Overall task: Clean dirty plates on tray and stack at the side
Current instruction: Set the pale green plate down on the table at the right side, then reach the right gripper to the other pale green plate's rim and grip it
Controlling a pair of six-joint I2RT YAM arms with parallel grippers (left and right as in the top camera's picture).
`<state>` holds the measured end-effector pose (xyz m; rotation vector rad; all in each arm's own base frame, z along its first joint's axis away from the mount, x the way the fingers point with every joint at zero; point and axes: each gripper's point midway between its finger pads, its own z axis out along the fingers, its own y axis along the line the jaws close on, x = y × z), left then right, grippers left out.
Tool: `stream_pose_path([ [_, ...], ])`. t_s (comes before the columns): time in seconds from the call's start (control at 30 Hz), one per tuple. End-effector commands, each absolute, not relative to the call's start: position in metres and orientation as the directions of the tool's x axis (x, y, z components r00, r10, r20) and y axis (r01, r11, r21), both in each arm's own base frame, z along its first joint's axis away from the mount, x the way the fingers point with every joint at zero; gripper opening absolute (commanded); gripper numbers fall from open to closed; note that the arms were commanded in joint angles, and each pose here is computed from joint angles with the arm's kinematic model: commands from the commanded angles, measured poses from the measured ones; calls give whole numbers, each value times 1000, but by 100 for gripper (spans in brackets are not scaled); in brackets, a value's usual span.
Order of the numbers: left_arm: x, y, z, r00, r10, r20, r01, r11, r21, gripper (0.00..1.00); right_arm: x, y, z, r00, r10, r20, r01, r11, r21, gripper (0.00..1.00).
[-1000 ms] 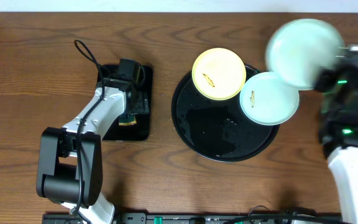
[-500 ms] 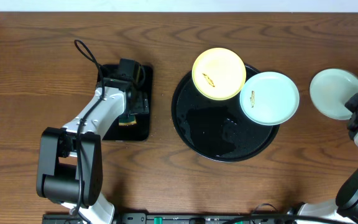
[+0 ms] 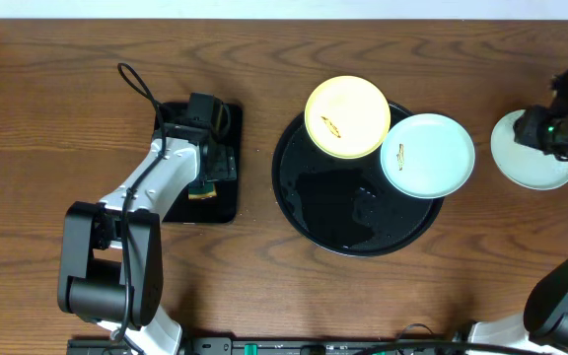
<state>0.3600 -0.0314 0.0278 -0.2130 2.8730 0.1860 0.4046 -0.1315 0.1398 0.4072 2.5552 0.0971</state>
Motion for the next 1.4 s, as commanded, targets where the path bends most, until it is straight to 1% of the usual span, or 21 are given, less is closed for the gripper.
stream_pose_path([
  [0.0, 358, -29, 25, -959, -127, -254, -161, 980, 119, 91, 401, -93, 120, -857, 237, -458, 177, 969, 172, 34],
  [0.07, 358, -29, 25, -959, -127, -254, -161, 980, 119, 91, 398, -80, 103, -870, 211, -445, 152, 975, 164, 38],
  [0.23, 358, -29, 25, -959, -127, -254, -161, 980, 119, 91, 386, -76, 66, -887, 209, -411, 157, 975, 157, 39],
  [0.37, 358, -29, 25, -959, -127, -254, -161, 980, 119, 91, 382, -75, 49, -885, 209, -416, 157, 975, 156, 35],
  [0.43, 358, -29, 25, -959, -127, -254, -161, 980, 119, 91, 381, -75, 44, -881, 208, -425, 156, 976, 155, 23],
  [0.47, 358, -29, 25, -959, -127, -254, -161, 980, 119, 91, 381, -75, 43, -879, 208, -429, 155, 976, 155, 19],
  [0.57, 358, -29, 25, -959, -127, -254, -161, 980, 119, 91, 378, -73, 36, -880, 208, -427, 155, 976, 156, 16],
  [0.6, 358, -29, 25, -959, -127, -254, -161, 980, 119, 91, 377, -73, 36, -880, 210, -426, 157, 975, 157, 12],
  [0.63, 358, -29, 25, -959, -127, -254, -162, 980, 120, 91, 378, -72, 36, -879, 212, -428, 157, 974, 162, 1],
  [0.73, 358, -29, 25, -959, -127, -254, -161, 980, 119, 91, 381, -64, 53, -869, 232, -437, 150, 965, 215, 1],
  [0.77, 358, -29, 25, -959, -127, -254, -161, 980, 119, 91, 380, -61, 66, -862, 253, -439, 160, 958, 238, 1],
  [0.87, 358, -29, 25, -959, -127, -254, -161, 980, 119, 91, 370, -57, 83, -852, 303, -428, 200, 942, 269, 1],
  [0.97, 358, -29, 25, -959, -127, -254, -161, 980, 119, 91, 353, -33, 95, -872, 318, -373, 183, 917, 355, 1],
  [1.07, 358, -29, 25, -959, -127, -254, -161, 980, 119, 91, 335, -15, 88, -885, 397, -244, 280, 872, 402, 1],
  [1.1, 358, -29, 25, -959, -127, -254, -161, 980, 119, 91, 324, -4, 82, -889, 422, -178, 323, 854, 408, 1],
  [1.13, 358, -29, 25, -959, -127, -254, -161, 980, 119, 91, 319, 2, 78, -893, 424, -153, 333, 850, 409, 1],
  [1.2, 358, -29, 25, -959, -127, -254, -161, 980, 119, 91, 311, 12, 68, -904, 407, -131, 332, 861, 385, 1],
  [1.23, 358, -29, 25, -959, -127, -254, -161, 980, 119, 91, 306, 16, 57, -897, 426, -121, 363, 864, 350, 1],
  [1.37, 358, -29, 25, -959, -127, -254, -161, 980, 119, 92, 296, 30, 35, -894, 435, -109, 383, 867, 317, 1],
])
